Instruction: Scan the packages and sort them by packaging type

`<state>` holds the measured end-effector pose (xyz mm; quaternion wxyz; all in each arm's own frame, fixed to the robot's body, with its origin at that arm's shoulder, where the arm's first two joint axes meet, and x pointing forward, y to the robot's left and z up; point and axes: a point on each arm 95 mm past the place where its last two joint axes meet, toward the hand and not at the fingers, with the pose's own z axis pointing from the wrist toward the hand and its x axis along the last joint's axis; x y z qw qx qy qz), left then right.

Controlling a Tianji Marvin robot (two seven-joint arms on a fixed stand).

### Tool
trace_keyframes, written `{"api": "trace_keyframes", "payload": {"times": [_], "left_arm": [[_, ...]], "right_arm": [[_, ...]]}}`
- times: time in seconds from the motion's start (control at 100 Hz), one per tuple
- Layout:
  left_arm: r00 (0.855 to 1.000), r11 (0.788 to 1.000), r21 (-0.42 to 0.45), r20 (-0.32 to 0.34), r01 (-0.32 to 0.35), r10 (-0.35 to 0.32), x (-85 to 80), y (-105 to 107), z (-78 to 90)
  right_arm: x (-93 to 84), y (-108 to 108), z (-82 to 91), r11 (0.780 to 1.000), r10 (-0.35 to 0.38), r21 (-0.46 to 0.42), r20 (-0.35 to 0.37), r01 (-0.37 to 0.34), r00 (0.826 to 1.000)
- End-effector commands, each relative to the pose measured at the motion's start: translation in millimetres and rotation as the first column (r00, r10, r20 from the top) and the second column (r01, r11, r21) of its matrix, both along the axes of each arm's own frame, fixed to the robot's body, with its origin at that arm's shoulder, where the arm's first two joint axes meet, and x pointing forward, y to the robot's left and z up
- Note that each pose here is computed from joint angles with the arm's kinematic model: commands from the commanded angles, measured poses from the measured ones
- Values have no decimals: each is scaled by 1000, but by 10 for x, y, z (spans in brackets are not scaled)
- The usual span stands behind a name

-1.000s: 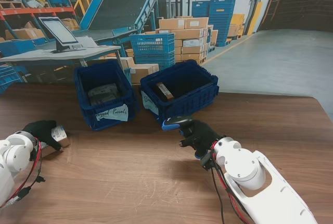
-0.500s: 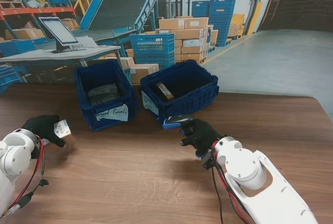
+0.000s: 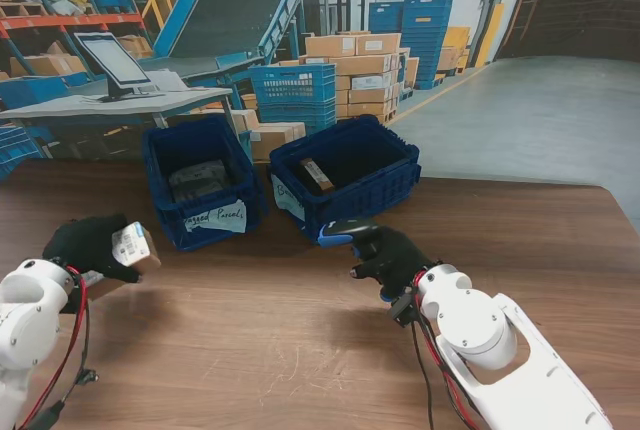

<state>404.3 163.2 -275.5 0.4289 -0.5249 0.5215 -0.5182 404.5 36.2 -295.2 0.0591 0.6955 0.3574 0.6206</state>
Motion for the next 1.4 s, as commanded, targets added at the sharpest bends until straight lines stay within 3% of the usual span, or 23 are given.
{"api": "trace_keyframes", "payload": {"times": [0.0,0.31,0.47,1.0,1.39], "left_arm": [[999,999,-30,0,42,-42,-67,-175,-28],[984,982,-86,77,170,-163,-210,-673,-16],[966,965,-102,119,240,-228,-243,-935,-75],[870,869,-128,208,478,-447,-225,-1759,-379],[793,788,-123,196,603,-576,-85,-2178,-600]], "right_arm": [[-54,40,-3,1000,17,7,-6,-17,1000],[-112,4,36,1000,13,-8,1,-13,1000],[-136,-22,54,1000,17,-20,2,-17,1000],[-200,-134,28,1000,7,-29,-19,-7,1000],[-229,-209,-15,1000,-7,-16,-41,6,999]]}}
